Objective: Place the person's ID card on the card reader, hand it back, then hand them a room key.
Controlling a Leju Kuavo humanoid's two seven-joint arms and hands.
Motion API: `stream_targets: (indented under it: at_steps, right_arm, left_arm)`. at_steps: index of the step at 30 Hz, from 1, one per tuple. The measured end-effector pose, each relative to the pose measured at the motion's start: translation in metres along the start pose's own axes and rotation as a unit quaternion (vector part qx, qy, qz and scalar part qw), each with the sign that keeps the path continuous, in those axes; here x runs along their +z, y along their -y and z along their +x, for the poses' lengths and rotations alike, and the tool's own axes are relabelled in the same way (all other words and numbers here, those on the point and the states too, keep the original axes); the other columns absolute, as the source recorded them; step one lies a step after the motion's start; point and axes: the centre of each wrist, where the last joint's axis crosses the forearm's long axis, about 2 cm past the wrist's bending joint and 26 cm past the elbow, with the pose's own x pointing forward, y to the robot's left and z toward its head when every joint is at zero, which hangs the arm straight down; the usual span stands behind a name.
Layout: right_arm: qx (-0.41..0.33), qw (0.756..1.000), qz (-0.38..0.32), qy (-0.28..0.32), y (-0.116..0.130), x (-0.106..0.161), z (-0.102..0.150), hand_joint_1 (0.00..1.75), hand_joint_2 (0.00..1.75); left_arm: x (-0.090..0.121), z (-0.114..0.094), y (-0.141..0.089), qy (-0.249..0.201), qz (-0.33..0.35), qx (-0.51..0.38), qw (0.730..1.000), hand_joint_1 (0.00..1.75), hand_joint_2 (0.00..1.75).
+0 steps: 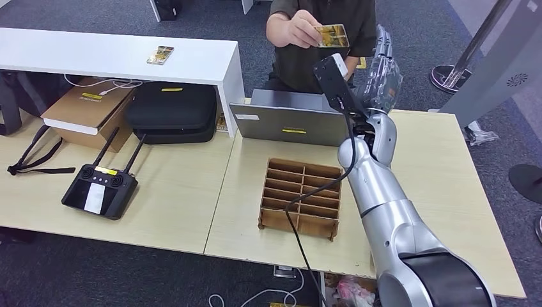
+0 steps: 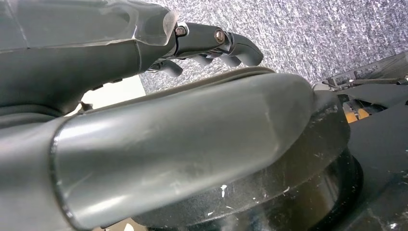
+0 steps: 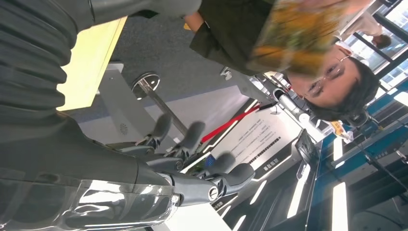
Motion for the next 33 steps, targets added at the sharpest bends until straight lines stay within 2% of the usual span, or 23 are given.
stream_targets:
  at_steps: [14, 21, 24, 33]
  right_arm:
    - [0.008, 1.000, 0.001, 0.002, 0.000, 0.004, -0.002, 0.00, 1.75]
    - [0.063, 0.998, 0.008, 0.014, 0.009, 0.001, -0.013, 0.00, 1.75]
    - [0.078, 0.997, 0.002, 0.011, 0.022, -0.003, -0.026, 0.00, 1.75]
    - [0.144, 0.988, -0.054, 0.018, 0.085, -0.016, -0.079, 0.00, 1.75]
  left_arm:
    - [0.000, 0.000, 0.000, 0.000, 0.000, 0.004, 1.000, 0.00, 0.00]
    - [0.000, -0.001, 0.000, 0.000, -0.001, 0.016, 1.000, 0.00, 0.00]
    - [0.000, -0.002, 0.001, 0.000, -0.001, 0.024, 1.000, 0.00, 0.00]
    - [0.000, -0.006, 0.003, 0.002, 0.003, 0.058, 0.998, 0.00, 0.00]
